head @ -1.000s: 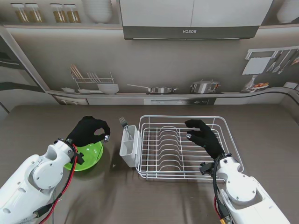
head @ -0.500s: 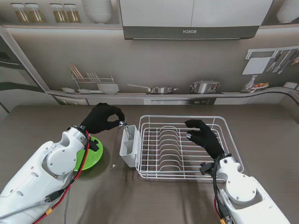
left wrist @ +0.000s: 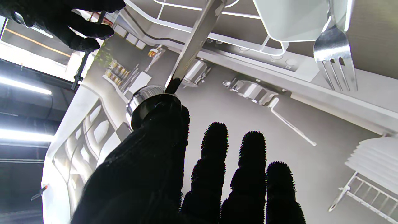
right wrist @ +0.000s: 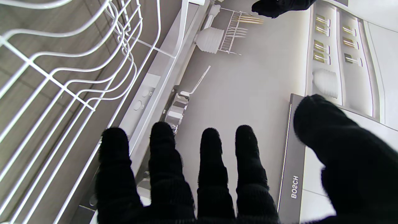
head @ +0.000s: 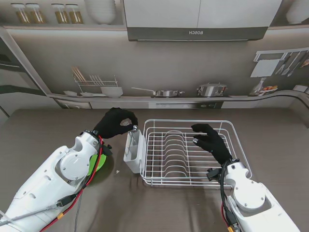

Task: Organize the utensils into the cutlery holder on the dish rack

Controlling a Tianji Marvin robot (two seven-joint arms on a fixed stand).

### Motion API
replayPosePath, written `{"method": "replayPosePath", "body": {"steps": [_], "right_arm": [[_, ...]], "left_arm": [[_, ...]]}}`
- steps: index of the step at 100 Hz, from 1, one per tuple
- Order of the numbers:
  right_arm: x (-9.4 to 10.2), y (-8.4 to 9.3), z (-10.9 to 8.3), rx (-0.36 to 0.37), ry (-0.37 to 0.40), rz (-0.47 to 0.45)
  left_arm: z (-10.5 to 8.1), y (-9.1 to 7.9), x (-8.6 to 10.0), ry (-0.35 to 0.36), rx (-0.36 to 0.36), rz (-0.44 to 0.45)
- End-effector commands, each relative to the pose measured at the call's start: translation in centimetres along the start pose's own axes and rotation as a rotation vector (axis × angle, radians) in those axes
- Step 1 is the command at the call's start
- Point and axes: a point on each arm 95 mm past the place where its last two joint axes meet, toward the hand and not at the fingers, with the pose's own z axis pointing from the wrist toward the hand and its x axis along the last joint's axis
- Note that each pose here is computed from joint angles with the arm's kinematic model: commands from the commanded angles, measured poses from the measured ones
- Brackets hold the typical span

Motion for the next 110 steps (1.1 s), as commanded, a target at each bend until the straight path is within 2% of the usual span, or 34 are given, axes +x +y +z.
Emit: {"method": "replayPosePath", "body": {"steps": [1, 24, 63, 83, 110], "right_arm": [[0.1, -0.4, -0.1, 0.014, 0.002, 0.007], [0.1, -0.3, -0.1, 0.015, 0.001, 0.006], [0.1, -0.4, -0.1, 0.016, 0.002, 0.007], [0.1, -0.4, 0.0, 0.015, 0.002, 0.007], [0.1, -0.4, 0.0, 0.016, 0.002, 0.008]], "left_arm": [[0.1, 0.6, 0.0, -0.007, -0.012, -0.011], [-0.2, 1.6, -0.3, -0.024, -0.028, -0.009], [-1.3, 3.7, -1.2, -0.045, -0.148, 0.049], [-1.5, 3.7, -1.4, -0.04, -0.179, 0.082], [-2.0, 3.0, -1.4, -0.025, -0.232, 0.146]]}}
